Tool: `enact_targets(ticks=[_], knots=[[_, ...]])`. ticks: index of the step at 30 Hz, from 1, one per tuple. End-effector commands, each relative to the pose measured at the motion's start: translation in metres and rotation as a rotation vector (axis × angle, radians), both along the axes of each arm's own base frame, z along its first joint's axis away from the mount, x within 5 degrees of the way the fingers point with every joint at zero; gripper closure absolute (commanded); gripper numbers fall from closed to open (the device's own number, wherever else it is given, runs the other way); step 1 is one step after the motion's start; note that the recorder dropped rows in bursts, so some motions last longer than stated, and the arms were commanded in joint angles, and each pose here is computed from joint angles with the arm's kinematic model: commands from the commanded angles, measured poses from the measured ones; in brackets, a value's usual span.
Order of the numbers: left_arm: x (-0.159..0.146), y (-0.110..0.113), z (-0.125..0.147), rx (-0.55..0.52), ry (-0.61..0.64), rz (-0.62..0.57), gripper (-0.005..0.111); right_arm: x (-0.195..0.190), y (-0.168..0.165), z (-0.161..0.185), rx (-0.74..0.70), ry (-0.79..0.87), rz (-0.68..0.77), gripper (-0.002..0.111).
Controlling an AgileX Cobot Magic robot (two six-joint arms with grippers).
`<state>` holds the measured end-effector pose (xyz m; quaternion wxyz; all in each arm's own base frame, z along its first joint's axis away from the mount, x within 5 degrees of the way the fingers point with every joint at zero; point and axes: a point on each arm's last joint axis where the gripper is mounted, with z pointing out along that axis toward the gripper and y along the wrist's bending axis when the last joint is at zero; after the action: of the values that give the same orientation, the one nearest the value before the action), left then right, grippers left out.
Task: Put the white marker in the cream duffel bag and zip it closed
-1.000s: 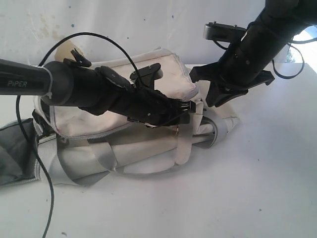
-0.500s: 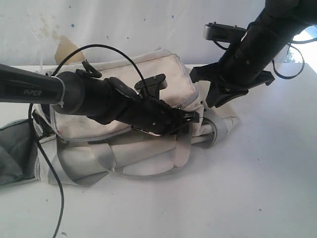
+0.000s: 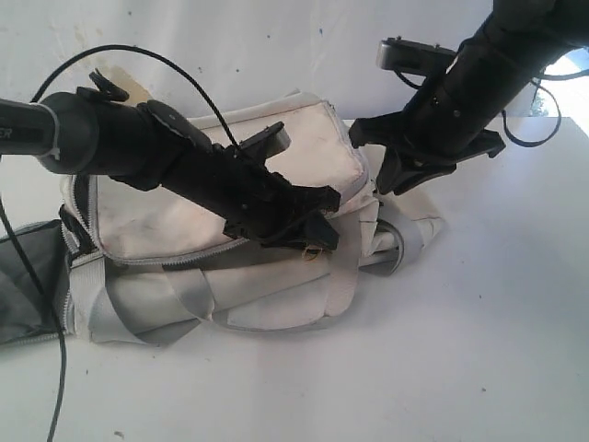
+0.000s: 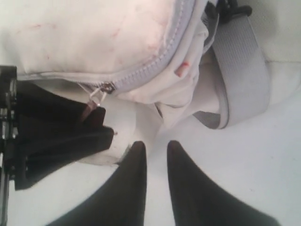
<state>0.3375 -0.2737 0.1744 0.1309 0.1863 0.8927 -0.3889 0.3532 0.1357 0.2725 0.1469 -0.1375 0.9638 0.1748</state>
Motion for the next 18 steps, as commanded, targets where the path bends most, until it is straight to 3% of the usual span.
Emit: enact_targets(ticks=[1, 7, 18], knots=[[-0.005, 0.005, 0.014, -0.028, 0.034, -0.060, 0.107, 0.008, 0.004, 0.003, 0.107, -0.041, -0.065, 0.081], [-0.010, 0.005, 0.014, -0.031, 0.063, -0.108, 0.107, 0.021, 0.012, -0.012, 0.180, -0.037, -0.125, 0.063], [-0.016, 0.007, 0.012, 0.000, 0.086, -0.183, 0.107, 0.029, 0.011, -0.042, 0.130, 0.063, -0.202, 0.063]])
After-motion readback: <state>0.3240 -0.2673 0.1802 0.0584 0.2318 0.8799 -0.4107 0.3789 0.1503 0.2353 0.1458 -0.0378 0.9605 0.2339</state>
